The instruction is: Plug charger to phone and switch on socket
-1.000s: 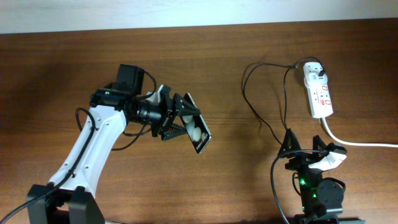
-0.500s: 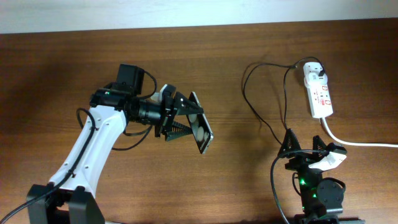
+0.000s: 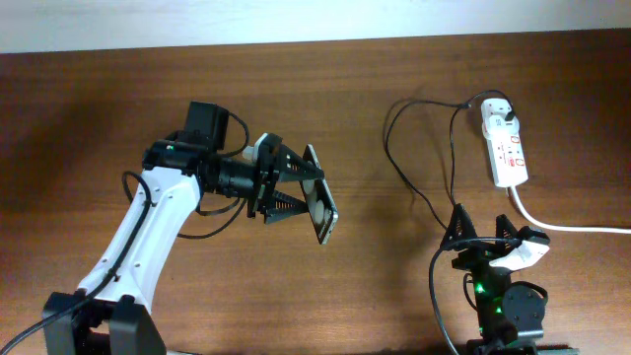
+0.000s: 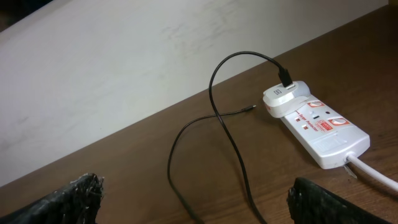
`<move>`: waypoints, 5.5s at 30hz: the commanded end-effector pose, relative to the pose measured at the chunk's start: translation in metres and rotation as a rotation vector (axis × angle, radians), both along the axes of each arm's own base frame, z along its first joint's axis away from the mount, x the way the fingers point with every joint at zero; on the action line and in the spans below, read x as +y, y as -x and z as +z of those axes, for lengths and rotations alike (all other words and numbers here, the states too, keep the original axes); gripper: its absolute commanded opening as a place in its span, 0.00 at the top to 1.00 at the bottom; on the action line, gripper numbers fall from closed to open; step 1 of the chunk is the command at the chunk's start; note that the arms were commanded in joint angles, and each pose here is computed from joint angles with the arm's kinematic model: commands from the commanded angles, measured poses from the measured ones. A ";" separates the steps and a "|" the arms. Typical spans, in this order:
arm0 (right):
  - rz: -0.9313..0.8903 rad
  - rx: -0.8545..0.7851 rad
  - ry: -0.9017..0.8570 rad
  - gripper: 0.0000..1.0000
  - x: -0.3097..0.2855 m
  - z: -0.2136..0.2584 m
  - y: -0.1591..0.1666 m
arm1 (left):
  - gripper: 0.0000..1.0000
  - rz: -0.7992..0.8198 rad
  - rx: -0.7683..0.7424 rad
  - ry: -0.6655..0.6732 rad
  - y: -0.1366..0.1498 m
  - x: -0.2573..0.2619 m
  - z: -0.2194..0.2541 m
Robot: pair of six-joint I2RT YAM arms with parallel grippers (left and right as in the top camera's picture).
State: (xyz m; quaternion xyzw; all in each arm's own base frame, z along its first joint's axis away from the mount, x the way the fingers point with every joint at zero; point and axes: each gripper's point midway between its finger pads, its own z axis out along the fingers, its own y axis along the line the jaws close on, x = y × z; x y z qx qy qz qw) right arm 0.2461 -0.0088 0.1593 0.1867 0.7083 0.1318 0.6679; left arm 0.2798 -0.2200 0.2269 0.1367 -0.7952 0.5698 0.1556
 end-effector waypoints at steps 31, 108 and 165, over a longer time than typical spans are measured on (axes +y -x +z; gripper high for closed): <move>0.680 0.226 -0.503 0.02 0.120 0.035 0.037 | 0.45 0.057 -0.043 -0.166 -0.013 0.011 -0.026; 0.875 0.643 -0.710 0.96 0.268 0.068 -0.031 | 0.01 0.607 -0.229 -0.986 0.116 0.182 0.012; 0.719 1.005 -1.237 0.96 0.280 0.067 -0.012 | 0.27 0.719 0.030 -0.311 0.018 0.061 -0.013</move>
